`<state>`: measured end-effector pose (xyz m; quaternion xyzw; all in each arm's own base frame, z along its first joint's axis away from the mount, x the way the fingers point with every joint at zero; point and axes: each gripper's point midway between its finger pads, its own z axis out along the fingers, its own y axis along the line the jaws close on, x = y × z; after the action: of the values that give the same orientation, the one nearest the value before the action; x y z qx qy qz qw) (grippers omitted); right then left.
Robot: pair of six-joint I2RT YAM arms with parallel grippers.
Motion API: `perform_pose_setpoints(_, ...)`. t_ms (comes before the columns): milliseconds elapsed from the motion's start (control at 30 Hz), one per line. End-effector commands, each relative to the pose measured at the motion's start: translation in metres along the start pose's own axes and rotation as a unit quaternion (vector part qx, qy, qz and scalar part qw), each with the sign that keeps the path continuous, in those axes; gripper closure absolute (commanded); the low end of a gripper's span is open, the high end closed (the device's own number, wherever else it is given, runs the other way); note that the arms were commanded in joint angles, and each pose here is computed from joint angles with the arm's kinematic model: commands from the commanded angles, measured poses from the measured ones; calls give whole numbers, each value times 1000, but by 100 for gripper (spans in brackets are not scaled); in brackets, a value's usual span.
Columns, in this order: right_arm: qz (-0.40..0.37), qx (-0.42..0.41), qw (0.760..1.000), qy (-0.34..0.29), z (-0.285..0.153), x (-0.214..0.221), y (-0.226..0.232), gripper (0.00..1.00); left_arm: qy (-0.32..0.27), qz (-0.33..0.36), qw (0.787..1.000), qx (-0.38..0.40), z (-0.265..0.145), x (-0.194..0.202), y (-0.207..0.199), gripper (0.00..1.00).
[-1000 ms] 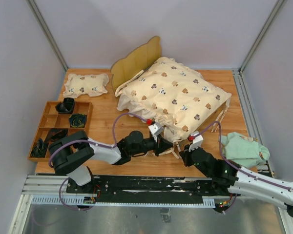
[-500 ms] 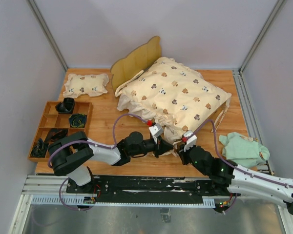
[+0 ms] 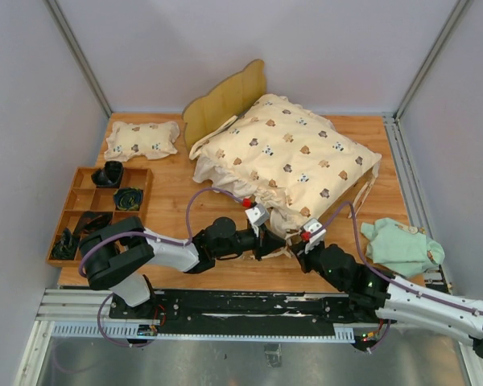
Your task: Set up the pet bed
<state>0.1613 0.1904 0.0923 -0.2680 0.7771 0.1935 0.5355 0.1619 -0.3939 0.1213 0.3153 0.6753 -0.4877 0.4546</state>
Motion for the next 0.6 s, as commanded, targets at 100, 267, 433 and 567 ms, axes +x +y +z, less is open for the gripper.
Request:
perform_pose_setpoints(100,-16,69,997,-37,7,-6,-25,100,-2,3,1000,23,1,1,-10,100)
perform_pose_setpoints(267,-45,70,995,-52,13,-21,-23,100,-6,-3,999,32,3,-4,-15,92)
perform_pose_setpoints(433,-51,81,995,-40,15,-11,-27,100,-25,-35,999,11,-2,-23,-13,62)
perform_pose_setpoints(567,-52,87,994,-40,14,-9,-30,100,-50,-86,995,-9,-7,-42,-5,57)
